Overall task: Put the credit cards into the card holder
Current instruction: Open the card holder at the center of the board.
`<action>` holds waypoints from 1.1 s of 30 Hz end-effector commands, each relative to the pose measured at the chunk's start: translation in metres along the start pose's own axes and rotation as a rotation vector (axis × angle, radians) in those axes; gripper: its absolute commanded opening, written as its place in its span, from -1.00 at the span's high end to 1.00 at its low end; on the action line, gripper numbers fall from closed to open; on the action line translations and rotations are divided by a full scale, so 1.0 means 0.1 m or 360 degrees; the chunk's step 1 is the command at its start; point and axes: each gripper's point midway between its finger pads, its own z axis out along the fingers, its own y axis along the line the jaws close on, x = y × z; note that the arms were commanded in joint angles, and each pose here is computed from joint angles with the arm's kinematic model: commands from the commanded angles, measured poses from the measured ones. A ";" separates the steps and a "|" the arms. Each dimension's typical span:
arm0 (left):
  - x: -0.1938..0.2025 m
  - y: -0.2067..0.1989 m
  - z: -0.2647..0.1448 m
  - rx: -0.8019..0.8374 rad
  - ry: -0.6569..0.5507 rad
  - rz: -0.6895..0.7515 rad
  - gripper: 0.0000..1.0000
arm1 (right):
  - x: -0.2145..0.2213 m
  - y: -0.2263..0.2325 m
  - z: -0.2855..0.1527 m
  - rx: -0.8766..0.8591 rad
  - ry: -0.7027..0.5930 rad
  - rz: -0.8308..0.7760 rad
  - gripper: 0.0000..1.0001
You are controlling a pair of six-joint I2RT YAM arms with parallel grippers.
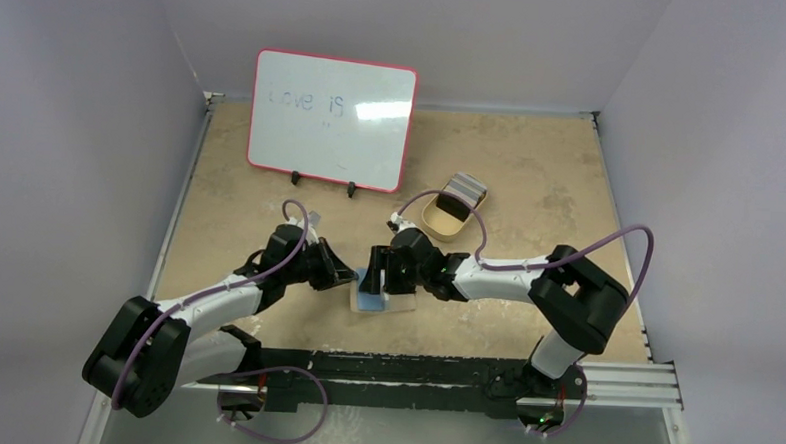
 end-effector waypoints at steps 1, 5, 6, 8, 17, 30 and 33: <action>-0.11 -0.25 -0.02 0.0122 -0.0051 0.0077 1.00 | -0.12 0.19 0.01 -0.0076 -0.0042 0.0014 -0.37; -0.11 -0.24 -0.01 0.0120 -0.0050 0.0075 1.00 | -0.14 0.20 -0.01 -0.0075 -0.0054 0.0019 -0.39; -0.11 -0.24 -0.01 0.0117 -0.0051 0.0074 1.00 | -0.14 0.19 -0.01 -0.0072 -0.0052 0.0018 -0.40; -0.12 -0.24 -0.01 0.0117 -0.0051 0.0074 1.00 | -0.13 0.18 0.00 -0.0065 -0.0049 0.0021 -0.40; -0.11 -0.24 -0.01 0.0114 -0.0049 0.0076 1.00 | -0.11 -0.04 0.04 0.0111 -0.0052 0.0021 -0.29; -0.12 -0.16 0.00 0.0039 -0.0037 0.0105 1.00 | -0.15 -0.32 -0.14 0.0349 -0.0119 0.0021 -0.22; -0.12 -0.16 0.01 0.0026 -0.0034 0.0113 1.00 | -0.16 -0.37 -0.22 0.0395 -0.0140 0.0027 -0.22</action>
